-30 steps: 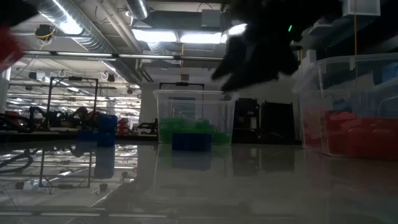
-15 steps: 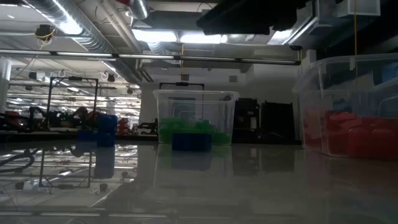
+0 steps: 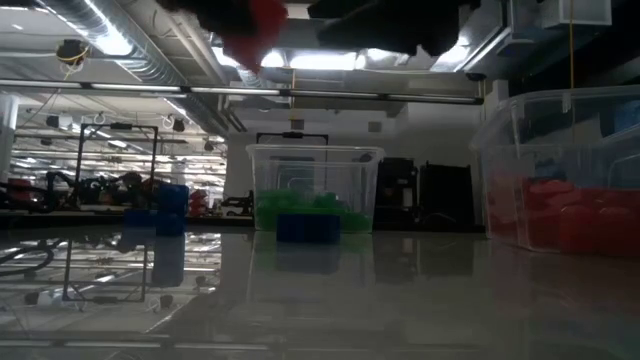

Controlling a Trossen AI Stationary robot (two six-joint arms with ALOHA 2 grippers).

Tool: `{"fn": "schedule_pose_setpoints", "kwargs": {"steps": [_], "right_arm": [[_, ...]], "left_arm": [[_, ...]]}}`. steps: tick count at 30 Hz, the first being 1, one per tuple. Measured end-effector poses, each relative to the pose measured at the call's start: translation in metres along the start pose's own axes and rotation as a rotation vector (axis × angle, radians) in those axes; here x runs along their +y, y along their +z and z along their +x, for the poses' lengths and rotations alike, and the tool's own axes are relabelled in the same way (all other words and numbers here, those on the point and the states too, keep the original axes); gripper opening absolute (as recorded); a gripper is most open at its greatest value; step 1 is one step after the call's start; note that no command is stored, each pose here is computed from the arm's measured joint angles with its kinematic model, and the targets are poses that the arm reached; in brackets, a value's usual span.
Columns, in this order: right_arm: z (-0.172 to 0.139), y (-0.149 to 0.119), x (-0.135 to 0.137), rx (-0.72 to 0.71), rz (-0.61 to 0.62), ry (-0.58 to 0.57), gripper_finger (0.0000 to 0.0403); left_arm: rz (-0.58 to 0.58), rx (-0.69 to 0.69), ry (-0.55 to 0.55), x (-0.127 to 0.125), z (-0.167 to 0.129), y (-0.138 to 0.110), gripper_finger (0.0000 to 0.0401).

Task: Sort blocks
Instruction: Put the red game piece into the middle right transparent bin

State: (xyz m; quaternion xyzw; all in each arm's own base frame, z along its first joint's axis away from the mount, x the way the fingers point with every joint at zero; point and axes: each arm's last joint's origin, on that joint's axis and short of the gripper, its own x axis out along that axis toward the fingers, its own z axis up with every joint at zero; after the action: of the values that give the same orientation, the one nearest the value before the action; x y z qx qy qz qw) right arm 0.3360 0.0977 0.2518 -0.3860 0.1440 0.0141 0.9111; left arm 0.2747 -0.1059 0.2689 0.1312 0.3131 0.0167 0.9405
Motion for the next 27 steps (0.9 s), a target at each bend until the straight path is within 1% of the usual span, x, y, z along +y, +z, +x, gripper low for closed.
{"fn": "schedule_pose_setpoints", "kwargs": {"steps": [3, 5, 7, 11, 15, 20, 23, 27], "right_arm": [[0.001, -0.002, 0.002, 0.016, -0.137, 0.004, 0.0397], [0.003, -0.004, 0.005, 0.015, -0.239, 0.043, 0.0397], [0.007, -0.006, 0.011, -0.004, -0.309, 0.077, 0.0397], [0.019, -0.016, 0.026, 0.028, -0.441, 0.129, 0.0397], [0.028, -0.024, 0.037, 0.048, -0.494, 0.158, 0.0397], [0.039, -0.031, 0.049, 0.048, -0.562, 0.167, 0.0397], [0.044, -0.034, 0.055, 0.041, -0.597, 0.162, 0.0394], [0.048, -0.035, 0.057, 0.025, -0.624, 0.158, 0.0368]], "left_arm": [[-0.011, 0.05, -0.059, 0.006, 0.016, -0.005, 0.0166], [-0.024, 0.083, -0.094, 0.01, 0.027, -0.008, 0.0166], [-0.039, 0.116, -0.131, 0.015, 0.037, -0.013, 0.0166], [-0.071, 0.181, -0.224, 0.022, 0.055, -0.021, 0.0166], [-0.095, 0.235, -0.283, 0.026, 0.069, -0.03, 0.0166], [-0.106, 0.238, -0.375, 0.028, 0.082, -0.035, 0.0166], [-0.107, 0.231, -0.378, 0.029, 0.085, -0.035, 0.0166], [-0.113, 0.228, -0.376, 0.03, 0.086, -0.035, 0.0166]]}}
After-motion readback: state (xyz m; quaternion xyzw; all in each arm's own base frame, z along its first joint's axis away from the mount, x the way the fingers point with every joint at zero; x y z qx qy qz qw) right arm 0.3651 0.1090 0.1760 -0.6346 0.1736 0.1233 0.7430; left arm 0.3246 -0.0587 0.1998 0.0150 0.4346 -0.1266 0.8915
